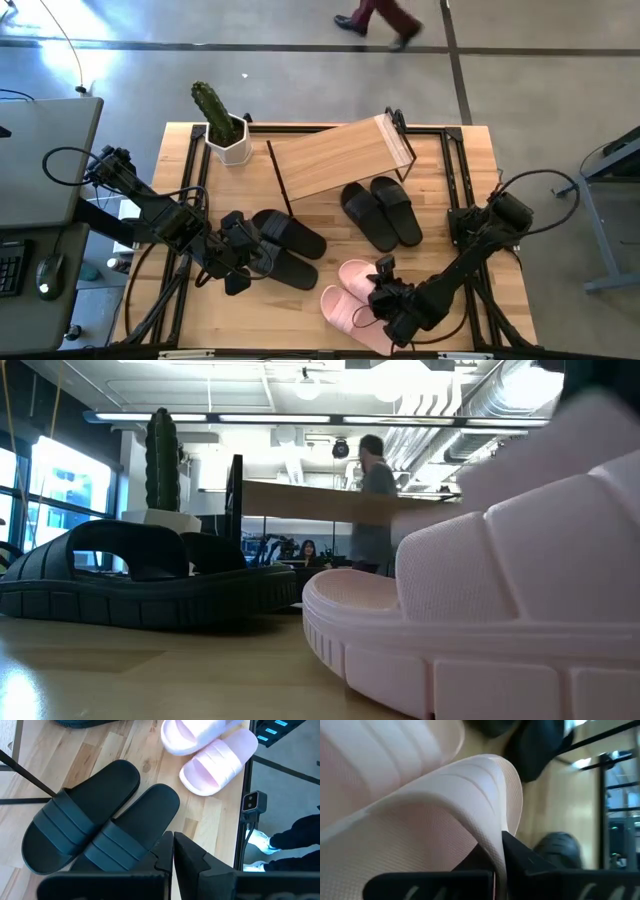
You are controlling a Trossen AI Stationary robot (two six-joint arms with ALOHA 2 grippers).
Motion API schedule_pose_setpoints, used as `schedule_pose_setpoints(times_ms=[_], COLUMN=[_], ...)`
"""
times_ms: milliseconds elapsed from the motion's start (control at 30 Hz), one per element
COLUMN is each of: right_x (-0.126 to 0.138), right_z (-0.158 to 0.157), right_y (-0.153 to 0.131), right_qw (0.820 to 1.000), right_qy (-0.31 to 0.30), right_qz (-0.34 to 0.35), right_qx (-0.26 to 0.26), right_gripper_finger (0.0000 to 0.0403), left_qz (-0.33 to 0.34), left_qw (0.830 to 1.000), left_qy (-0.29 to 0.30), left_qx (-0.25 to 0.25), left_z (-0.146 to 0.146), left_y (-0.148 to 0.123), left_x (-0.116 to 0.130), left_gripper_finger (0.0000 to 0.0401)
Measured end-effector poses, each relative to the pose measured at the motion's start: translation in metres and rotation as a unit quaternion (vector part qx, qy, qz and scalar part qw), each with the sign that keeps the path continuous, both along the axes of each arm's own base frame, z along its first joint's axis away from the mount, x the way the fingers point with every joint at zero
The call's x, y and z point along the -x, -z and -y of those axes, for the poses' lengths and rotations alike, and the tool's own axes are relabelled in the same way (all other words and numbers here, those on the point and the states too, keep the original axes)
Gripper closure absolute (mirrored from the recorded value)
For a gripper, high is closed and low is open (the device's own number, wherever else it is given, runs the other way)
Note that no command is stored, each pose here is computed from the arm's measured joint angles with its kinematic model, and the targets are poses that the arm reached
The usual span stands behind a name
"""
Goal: Pick and place slides into the shelf
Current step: Put the pink slide on the shelf
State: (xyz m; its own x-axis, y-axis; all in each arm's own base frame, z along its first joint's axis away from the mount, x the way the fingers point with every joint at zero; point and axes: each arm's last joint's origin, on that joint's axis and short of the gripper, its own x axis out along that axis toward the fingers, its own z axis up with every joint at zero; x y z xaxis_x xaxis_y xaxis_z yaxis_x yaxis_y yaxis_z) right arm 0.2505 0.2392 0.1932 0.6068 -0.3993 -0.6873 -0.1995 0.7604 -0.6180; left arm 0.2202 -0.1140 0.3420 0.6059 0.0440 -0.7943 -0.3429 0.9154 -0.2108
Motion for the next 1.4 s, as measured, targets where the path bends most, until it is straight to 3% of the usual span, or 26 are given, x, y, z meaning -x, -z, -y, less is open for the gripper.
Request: schedule_pose_setpoints(times_ms=[200, 400, 733, 933, 1133, 1400], right_x=[0.01, 0.021, 0.017, -0.001, -0.025, -0.045], right_z=[-0.004, 0.003, 0.055, 0.104, 0.162, 0.241], right_y=[-0.067, -0.147, -0.243, -0.283, -0.315, -0.308], right_qw=[0.999, 0.993, 0.968, 0.96, 0.955, 0.954], right_qy=[-0.005, 0.004, 0.069, 0.114, 0.125, 0.186], right_qz=[0.033, 0.117, 0.239, 0.249, 0.269, 0.227], right_qx=[0.025, 0.017, 0.021, 0.055, 0.019, 0.055], right_gripper_finger=[0.0402, 0.0402, 0.0403, 0.0403, 0.0403, 0.0403], left_qz=[0.0, 0.0, 0.0, 0.0, 0.0, 0.0], left_qw=[1.0, 1.0, 1.0, 1.0, 1.0, 1.0], left_qy=[0.0, 0.0, 0.0, 0.0, 0.0, 0.0], left_qx=[0.0, 0.0, 0.0, 0.0, 0.0, 0.0], left_z=[0.0, 0.0, 0.0, 0.0, 0.0, 0.0], left_y=[0.0, 0.0, 0.0, 0.0, 0.0, 0.0], left_x=[0.0, 0.0, 0.0, 0.0, 0.0, 0.0], left_gripper_finger=[0.0398, 0.0398, 0.0398, 0.0398, 0.0398, 0.0398])
